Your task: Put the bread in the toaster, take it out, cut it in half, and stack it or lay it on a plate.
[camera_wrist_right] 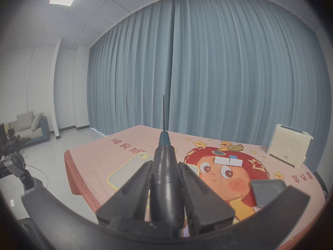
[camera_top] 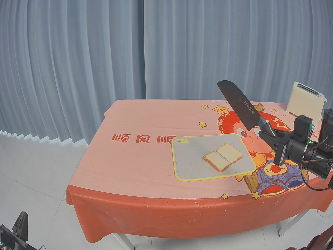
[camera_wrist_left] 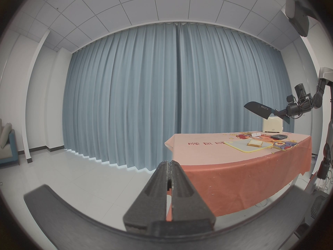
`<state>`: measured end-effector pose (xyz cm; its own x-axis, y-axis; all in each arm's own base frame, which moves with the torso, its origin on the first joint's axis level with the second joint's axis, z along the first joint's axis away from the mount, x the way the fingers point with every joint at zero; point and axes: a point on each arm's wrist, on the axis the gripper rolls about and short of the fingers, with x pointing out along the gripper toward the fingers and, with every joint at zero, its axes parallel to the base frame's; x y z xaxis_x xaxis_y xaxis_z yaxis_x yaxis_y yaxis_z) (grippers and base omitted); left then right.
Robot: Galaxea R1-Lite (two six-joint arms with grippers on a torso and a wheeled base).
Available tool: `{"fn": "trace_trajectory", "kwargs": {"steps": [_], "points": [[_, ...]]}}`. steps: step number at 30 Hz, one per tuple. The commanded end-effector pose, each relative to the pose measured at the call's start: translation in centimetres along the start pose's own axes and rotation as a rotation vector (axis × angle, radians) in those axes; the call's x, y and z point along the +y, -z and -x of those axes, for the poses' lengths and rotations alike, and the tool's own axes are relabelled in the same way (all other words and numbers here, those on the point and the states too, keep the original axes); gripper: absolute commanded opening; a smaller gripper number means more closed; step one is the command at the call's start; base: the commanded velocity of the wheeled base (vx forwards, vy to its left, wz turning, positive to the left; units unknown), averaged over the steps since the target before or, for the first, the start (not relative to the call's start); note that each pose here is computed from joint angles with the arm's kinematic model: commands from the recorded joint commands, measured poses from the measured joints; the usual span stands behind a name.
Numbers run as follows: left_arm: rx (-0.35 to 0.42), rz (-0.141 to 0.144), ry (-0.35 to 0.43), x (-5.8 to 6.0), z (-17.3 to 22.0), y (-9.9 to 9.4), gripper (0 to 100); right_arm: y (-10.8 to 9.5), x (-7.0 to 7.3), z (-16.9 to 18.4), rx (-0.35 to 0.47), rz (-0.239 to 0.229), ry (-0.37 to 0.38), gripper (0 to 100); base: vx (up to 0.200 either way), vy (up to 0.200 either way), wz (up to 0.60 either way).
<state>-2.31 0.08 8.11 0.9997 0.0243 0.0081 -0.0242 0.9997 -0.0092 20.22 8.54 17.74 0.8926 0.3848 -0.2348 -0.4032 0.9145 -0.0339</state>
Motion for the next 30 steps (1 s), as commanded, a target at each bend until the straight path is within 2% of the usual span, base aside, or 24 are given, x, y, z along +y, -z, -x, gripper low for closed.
{"fn": "trace_trajectory", "kwargs": {"steps": [1, 19, 23, 30], "points": [[0.019, 0.000, 0.001, 0.00, -0.14, 0.48, 0, -0.24, -0.05, 0.23, -0.013, -0.003, 0.007, 0, 0.000, 0.000, 0.00], [0.020, 0.000, 0.001, 0.00, -0.14, 0.49, 0, -0.83, -0.29, 0.01, -0.032, -0.019, 0.021, 0, 0.000, 0.000, 0.00], [0.020, 0.000, 0.001, 0.00, -0.14, 0.49, 0, -0.92, -0.90, 0.01, -0.035, -0.024, 0.048, 0, 0.000, 0.000, 0.00], [0.020, 0.000, 0.001, 0.00, -0.14, 0.49, 0, -1.00, -0.91, 0.12, -0.039, -0.023, 0.050, 0, 0.000, 0.000, 0.00]]}}
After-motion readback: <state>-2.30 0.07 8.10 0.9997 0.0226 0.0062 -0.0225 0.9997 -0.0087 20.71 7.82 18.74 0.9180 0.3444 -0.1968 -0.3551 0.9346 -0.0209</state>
